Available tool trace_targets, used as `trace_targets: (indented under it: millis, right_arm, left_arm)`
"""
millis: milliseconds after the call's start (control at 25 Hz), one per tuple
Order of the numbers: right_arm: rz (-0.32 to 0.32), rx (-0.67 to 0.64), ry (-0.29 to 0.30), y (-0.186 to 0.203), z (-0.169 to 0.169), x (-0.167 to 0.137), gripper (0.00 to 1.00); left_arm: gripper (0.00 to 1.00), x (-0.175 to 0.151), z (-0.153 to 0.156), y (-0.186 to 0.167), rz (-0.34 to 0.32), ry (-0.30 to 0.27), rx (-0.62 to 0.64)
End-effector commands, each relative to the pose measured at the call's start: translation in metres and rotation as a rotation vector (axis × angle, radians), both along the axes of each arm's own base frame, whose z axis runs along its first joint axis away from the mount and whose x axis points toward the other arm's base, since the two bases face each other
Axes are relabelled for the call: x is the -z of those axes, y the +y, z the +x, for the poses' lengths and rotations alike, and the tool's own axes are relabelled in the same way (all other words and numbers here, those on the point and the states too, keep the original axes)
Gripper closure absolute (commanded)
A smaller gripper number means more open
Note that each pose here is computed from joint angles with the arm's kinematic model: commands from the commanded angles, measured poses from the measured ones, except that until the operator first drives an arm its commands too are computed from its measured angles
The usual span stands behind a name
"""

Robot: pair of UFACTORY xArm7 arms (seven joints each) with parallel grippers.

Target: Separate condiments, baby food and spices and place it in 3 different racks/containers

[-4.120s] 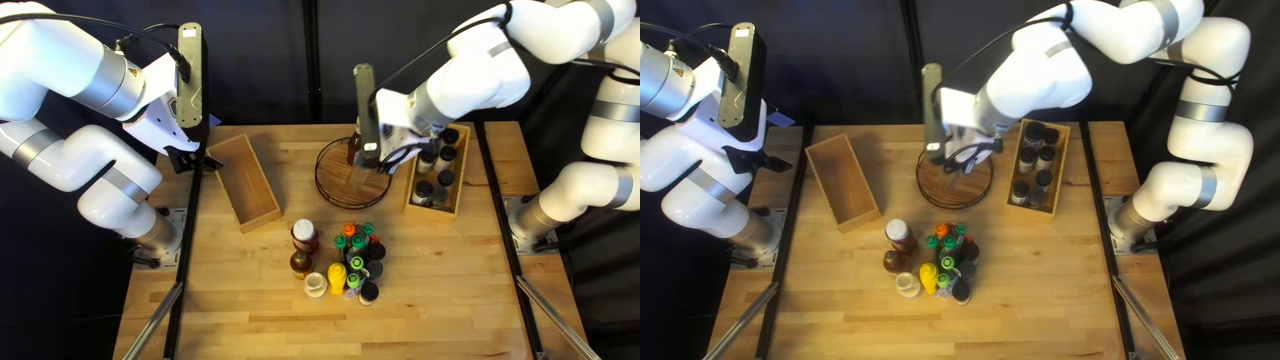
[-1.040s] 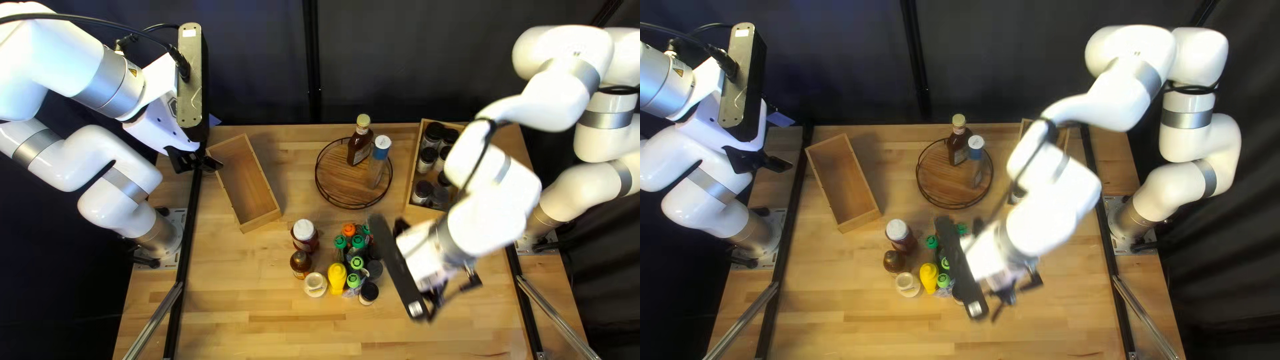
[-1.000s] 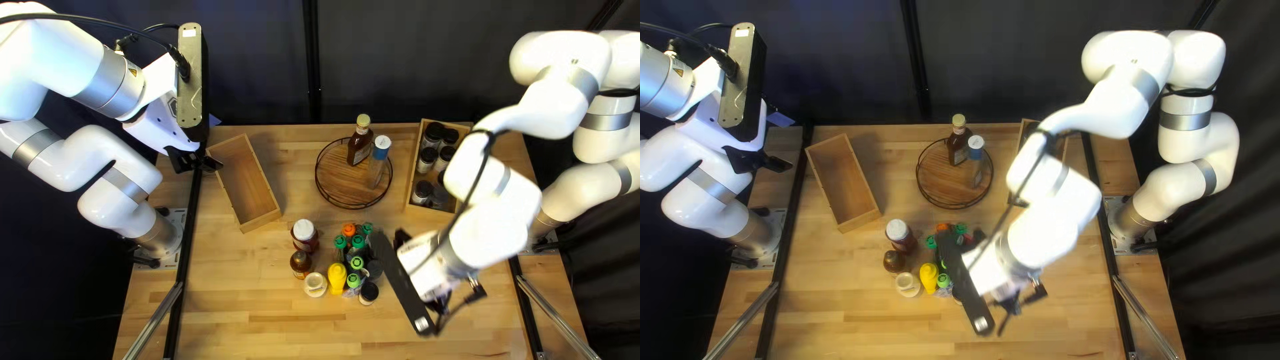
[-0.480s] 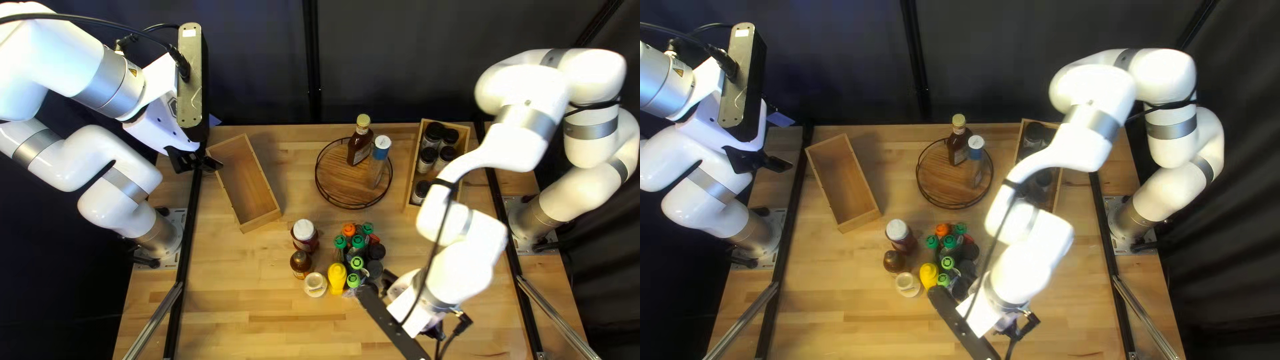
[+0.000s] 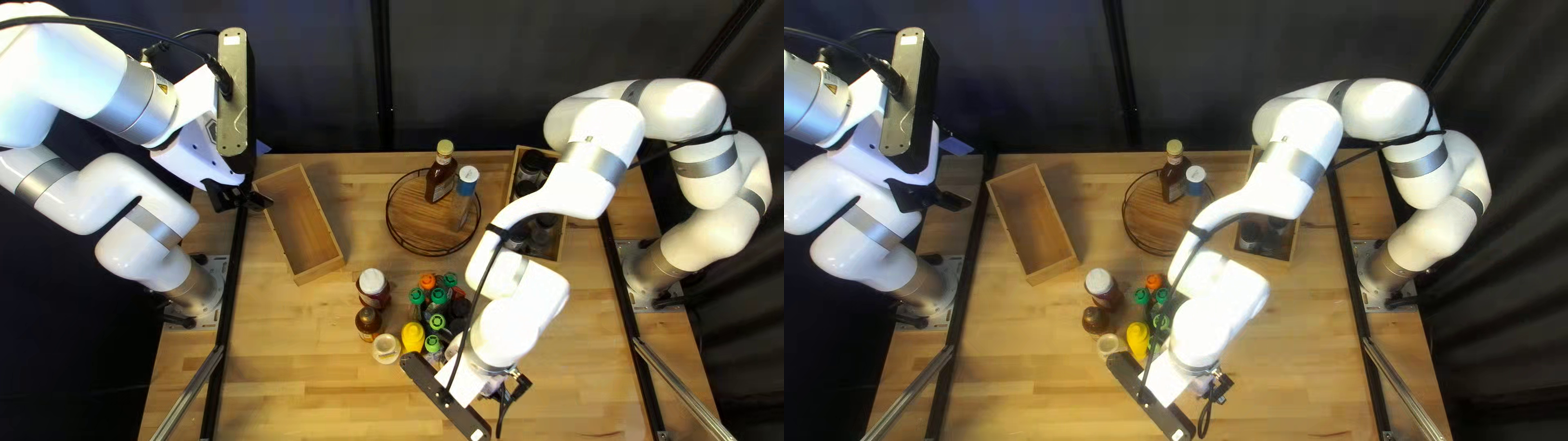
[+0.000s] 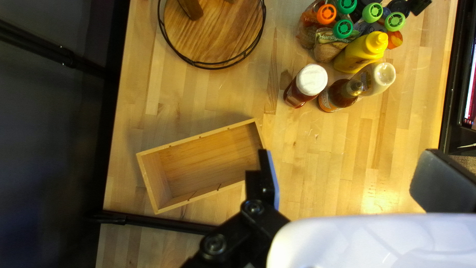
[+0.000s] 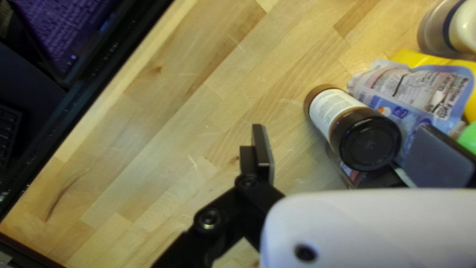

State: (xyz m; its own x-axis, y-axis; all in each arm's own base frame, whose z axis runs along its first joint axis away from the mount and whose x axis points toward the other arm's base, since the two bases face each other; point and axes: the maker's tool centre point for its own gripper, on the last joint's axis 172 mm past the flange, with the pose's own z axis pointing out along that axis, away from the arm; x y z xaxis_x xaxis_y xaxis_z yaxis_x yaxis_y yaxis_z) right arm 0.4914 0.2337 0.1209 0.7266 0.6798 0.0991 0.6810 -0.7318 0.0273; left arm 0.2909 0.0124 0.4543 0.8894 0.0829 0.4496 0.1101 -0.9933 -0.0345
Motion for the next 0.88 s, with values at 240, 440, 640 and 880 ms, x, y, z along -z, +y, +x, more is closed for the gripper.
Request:
trace_targets:
  millis: [240,440,640,880]
  right_arm:
    - [-0.053,0.011,0.005,-0.009,0.004,0.015,0.0]
    - [-0.091,0.027,-0.015,-0.01,0.006,0.016,0.0]
    - [-0.114,0.035,-0.022,-0.012,0.007,0.019,0.0]
    - [-0.119,0.04,-0.016,-0.015,0.007,0.022,0.0]
  left_arm:
    - [0.0,0.0,0.0,0.0,0.0,0.0,0.0]
    - [0.0,0.0,0.0,0.0,0.0,0.0,0.0]
    - [0.0,0.0,0.0,0.0,0.0,0.0,0.0]
    - [0.0,0.0,0.0,0.0,0.0,0.0,0.0]
